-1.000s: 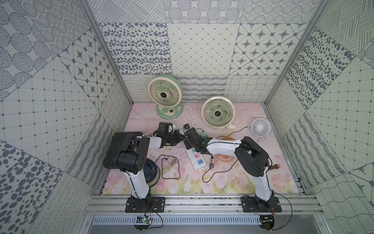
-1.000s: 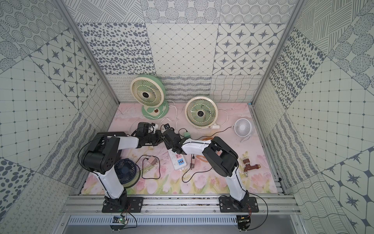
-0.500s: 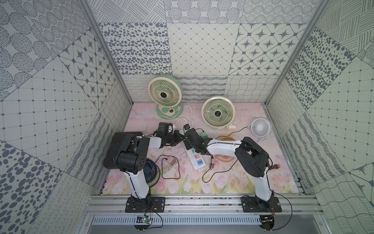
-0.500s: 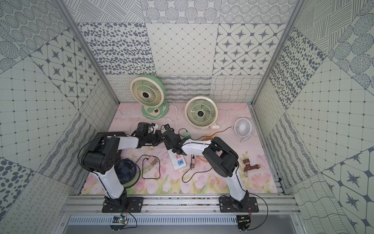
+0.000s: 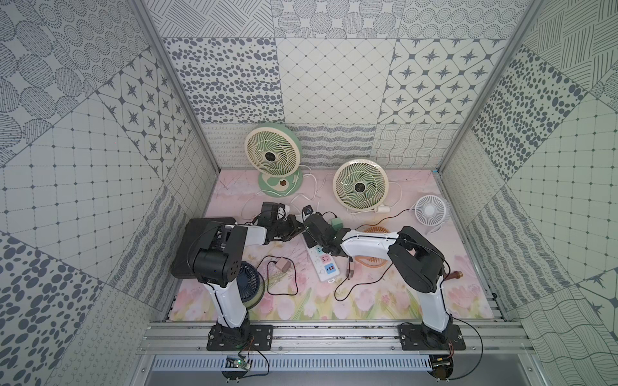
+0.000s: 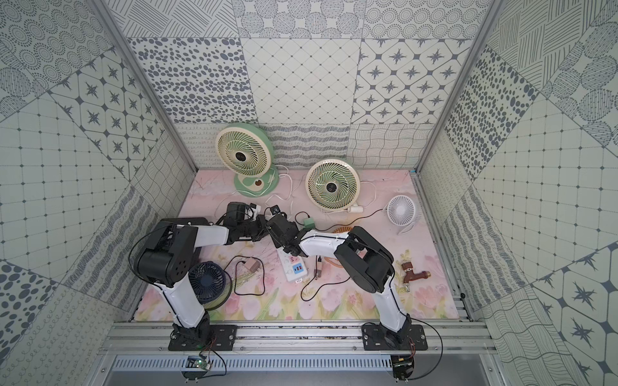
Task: Unplug the desk fan from the power strip
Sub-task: Remove the plug from the socket.
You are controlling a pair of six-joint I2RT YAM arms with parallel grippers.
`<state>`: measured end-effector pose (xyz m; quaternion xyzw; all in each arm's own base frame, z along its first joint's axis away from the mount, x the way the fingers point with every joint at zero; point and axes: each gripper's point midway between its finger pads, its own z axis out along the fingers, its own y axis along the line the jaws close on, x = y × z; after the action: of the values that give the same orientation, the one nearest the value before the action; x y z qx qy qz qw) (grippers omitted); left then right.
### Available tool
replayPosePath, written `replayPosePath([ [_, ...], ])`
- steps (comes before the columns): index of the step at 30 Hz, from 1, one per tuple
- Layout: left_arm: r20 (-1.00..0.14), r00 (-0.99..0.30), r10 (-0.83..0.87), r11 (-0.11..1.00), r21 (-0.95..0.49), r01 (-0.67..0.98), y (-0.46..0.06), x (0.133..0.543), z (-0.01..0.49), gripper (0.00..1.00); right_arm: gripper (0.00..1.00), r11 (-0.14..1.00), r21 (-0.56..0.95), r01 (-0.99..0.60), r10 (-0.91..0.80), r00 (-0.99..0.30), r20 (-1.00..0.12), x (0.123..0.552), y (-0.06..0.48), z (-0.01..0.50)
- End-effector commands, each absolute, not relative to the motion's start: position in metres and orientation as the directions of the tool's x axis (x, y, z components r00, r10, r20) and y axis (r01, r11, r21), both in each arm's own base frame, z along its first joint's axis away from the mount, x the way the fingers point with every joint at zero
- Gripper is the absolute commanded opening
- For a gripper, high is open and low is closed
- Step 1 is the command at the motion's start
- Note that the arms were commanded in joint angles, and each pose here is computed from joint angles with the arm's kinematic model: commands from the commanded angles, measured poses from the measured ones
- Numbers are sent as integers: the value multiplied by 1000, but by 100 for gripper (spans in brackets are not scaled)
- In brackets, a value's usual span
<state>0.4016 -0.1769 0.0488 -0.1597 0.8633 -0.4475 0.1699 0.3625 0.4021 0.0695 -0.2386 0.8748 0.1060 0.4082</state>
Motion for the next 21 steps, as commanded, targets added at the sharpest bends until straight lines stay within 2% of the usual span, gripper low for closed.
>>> replayPosePath([
  [1, -81, -884, -460, 617, -746, -253, -161, 384, 16, 0, 7, 856, 120, -504, -226, -572, -789, 367, 407, 87],
  [4, -78, -884, -461, 615, -746, -255, -160, 384, 17, 0, 7, 858, 164, -487, -192, -600, -777, 371, 402, 85],
  [10, -77, -884, -462, 615, -746, -256, -160, 384, 16, 0, 7, 839, -43, -543, -363, -499, -787, 355, 419, 85],
  [12, -76, -884, -462, 615, -745, -258, -160, 383, 15, 0, 7, 848, -12, -529, -333, -516, -789, 357, 415, 84],
  [16, -76, -883, -463, 613, -747, -257, -160, 384, 16, 0, 7, 861, 195, -469, -166, -623, -764, 368, 397, 78],
  [18, -76, -882, -464, 613, -747, -258, -160, 384, 16, 0, 7, 869, 144, -474, -203, -606, -769, 366, 396, 78],
  [21, -77, -882, -465, 612, -748, -258, -160, 385, 15, 0, 7, 852, -28, -524, -343, -516, -785, 355, 410, 83],
])
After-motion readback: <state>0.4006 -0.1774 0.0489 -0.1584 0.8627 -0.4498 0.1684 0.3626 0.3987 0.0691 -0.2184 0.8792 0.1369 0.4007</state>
